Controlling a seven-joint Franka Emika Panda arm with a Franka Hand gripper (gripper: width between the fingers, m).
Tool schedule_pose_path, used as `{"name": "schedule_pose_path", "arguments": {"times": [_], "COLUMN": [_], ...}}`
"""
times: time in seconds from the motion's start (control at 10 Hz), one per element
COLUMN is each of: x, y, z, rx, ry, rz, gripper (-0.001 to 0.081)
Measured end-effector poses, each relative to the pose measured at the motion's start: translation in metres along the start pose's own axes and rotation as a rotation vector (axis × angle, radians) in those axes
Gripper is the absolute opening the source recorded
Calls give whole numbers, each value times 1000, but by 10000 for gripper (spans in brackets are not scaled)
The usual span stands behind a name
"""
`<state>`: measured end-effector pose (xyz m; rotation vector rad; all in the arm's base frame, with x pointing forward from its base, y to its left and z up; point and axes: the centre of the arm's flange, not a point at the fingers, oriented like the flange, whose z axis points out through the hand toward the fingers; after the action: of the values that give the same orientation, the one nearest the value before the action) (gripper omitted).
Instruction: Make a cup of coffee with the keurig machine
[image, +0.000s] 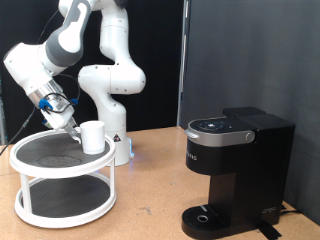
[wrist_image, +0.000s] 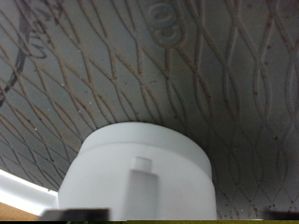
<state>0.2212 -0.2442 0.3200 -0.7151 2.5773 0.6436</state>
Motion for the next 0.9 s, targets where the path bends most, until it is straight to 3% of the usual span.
{"name": "schedule_pose_path", "arguments": {"times": [0.1,0.2,0.3,0.4,0.7,0.9], "x": [0,0,0,1,1,-4], "y": [0,-1,-1,-2,-3,3], "z": [0,0,-1,-1,-2,-11], "rx": [2,6,13,21,22,-38], "ry": [0,0,0,1,1,-10], "rz": [-1,0,0,1,11,43], "gripper": [256,83,83,22,3,3]}}
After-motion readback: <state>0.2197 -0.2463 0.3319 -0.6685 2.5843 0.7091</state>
